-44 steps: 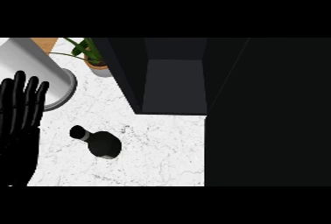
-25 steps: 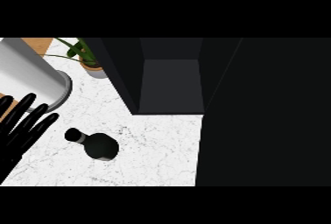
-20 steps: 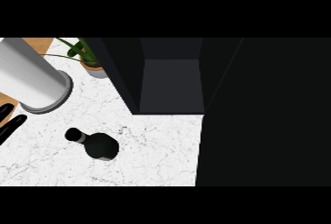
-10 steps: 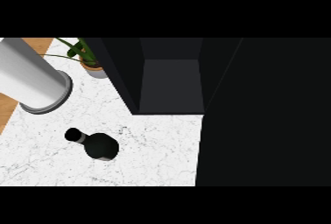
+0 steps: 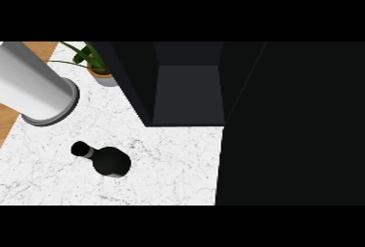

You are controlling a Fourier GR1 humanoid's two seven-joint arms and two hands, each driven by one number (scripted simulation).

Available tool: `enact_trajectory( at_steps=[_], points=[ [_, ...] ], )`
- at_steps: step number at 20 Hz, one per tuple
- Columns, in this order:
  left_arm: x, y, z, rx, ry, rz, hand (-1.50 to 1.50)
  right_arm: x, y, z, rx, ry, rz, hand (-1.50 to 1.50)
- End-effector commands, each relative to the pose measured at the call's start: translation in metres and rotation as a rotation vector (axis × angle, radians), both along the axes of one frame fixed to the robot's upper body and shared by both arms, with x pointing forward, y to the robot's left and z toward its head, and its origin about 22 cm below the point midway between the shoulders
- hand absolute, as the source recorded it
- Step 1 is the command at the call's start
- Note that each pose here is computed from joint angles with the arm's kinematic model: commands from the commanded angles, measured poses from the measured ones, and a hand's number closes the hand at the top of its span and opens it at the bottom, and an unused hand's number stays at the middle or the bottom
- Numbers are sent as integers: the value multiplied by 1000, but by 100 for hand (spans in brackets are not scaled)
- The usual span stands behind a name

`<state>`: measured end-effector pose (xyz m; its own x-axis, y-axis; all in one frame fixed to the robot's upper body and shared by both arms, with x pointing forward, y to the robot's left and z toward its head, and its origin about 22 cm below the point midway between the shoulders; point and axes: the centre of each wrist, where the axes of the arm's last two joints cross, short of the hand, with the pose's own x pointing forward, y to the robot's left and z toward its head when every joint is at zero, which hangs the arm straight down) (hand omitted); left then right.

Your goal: Pick up the wine, place it into the cabinet and close the cabinet

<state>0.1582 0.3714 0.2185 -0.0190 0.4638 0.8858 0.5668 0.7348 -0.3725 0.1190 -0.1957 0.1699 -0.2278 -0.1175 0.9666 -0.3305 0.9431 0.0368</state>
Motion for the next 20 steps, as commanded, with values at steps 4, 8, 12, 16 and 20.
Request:
enact_trajectory(
  at_steps=[4, 8, 12, 16, 20],
  points=[
    [1, 25, -7, 6, -24, 66, -150, -36, -12, 32, 24, -92, -12, -150],
    [17, 9, -22, 30, 3, 128, -150, -36, -4, 35, 62, -102, -11, -150],
    [38, 17, -27, 85, 16, 143, -150, -38, -9, 28, 62, -98, 22, -150],
    [40, -3, -61, 128, 31, 109, -150, -31, -7, 22, 68, -71, -3, -150],
    [66, -18, -88, 162, 44, 124, -150, -25, -13, 14, 70, -75, 10, -150]
  ],
)
